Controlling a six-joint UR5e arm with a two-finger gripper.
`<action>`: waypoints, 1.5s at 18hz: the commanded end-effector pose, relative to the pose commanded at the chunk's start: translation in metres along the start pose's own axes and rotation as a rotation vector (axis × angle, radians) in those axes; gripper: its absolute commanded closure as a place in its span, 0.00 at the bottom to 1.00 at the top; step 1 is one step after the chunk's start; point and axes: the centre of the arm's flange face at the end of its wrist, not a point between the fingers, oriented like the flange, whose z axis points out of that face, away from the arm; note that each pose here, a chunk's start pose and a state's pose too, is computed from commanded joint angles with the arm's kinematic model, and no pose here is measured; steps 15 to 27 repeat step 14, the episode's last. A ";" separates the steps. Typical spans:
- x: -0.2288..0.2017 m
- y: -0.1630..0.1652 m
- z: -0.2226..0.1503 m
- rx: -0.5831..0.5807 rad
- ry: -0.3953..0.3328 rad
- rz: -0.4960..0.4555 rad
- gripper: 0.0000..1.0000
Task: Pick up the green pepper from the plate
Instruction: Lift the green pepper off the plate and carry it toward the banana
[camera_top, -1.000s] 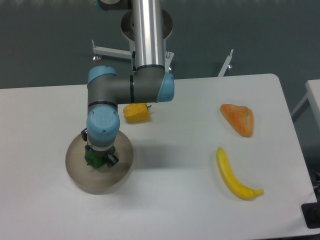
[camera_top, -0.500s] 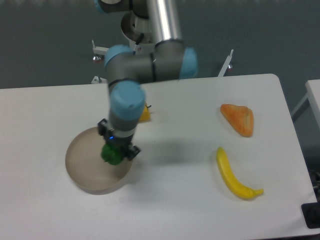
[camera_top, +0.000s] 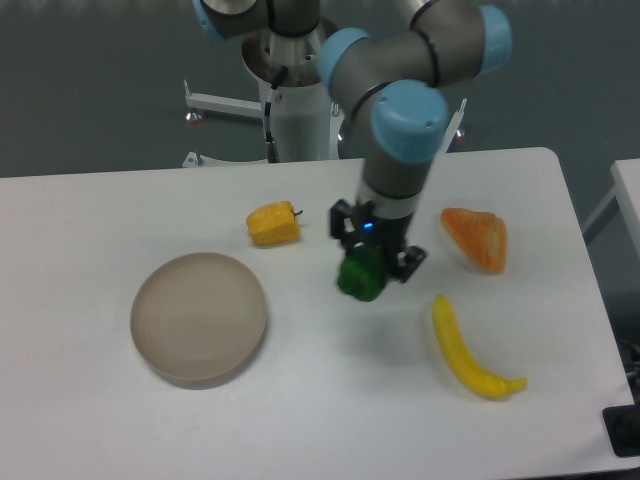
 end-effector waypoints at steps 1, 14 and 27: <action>-0.005 0.007 0.002 -0.003 0.002 0.041 0.98; -0.019 0.019 0.013 -0.072 0.025 0.197 0.98; -0.019 0.019 0.013 -0.072 0.025 0.197 0.98</action>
